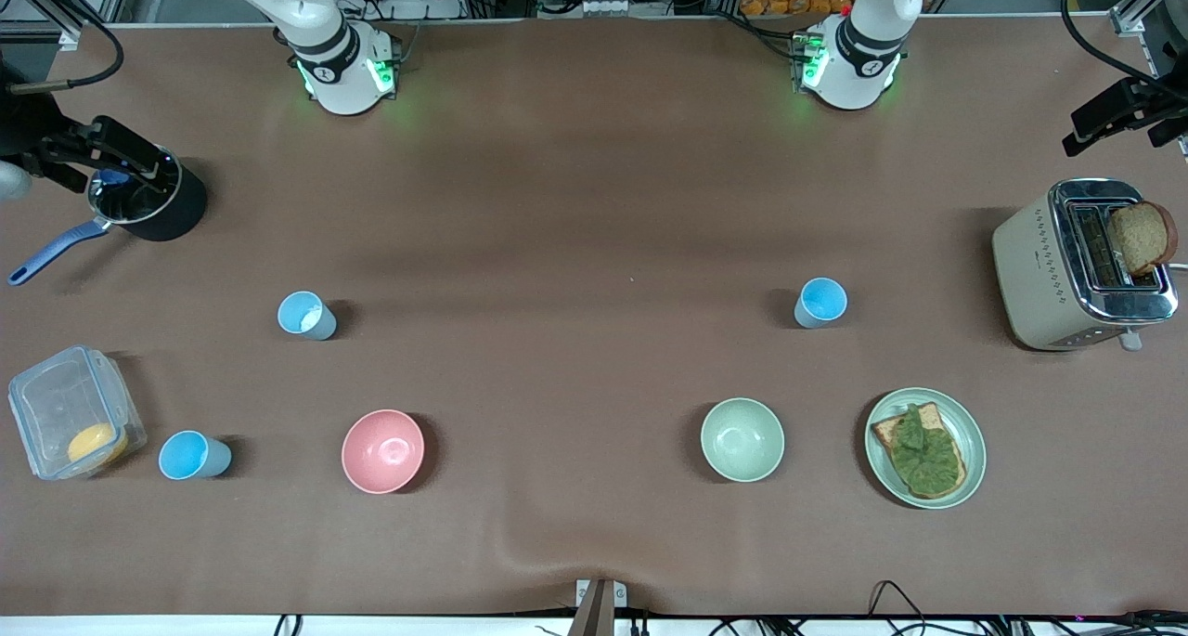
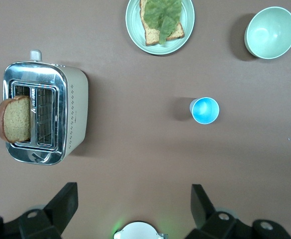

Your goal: Stack blue cups with both arms

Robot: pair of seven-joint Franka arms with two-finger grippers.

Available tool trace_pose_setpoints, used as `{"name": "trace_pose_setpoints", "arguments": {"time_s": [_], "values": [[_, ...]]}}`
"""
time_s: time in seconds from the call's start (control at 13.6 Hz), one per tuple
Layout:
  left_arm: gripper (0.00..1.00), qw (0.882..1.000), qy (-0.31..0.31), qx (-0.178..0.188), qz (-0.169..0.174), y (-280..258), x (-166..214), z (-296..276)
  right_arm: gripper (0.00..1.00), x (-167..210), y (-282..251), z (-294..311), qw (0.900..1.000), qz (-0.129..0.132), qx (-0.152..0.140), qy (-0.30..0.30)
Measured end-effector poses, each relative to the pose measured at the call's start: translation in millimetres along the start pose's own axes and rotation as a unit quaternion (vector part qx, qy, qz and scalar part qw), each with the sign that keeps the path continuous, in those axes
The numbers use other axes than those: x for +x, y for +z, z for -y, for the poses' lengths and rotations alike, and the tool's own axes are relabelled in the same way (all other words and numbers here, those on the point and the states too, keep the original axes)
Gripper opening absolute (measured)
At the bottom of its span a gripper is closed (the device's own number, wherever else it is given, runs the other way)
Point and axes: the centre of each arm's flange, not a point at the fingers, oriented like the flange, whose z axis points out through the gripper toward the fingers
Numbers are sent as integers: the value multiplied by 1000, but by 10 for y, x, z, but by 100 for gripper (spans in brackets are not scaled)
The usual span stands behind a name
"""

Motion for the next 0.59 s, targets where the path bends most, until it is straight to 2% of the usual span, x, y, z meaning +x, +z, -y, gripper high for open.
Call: {"name": "trace_pose_setpoints", "arguments": {"time_s": [0.59], "values": [[100,1000,-4,-1,-3,-65,-58,44,100,61,100,19,1000,10,-1,-1]]}}
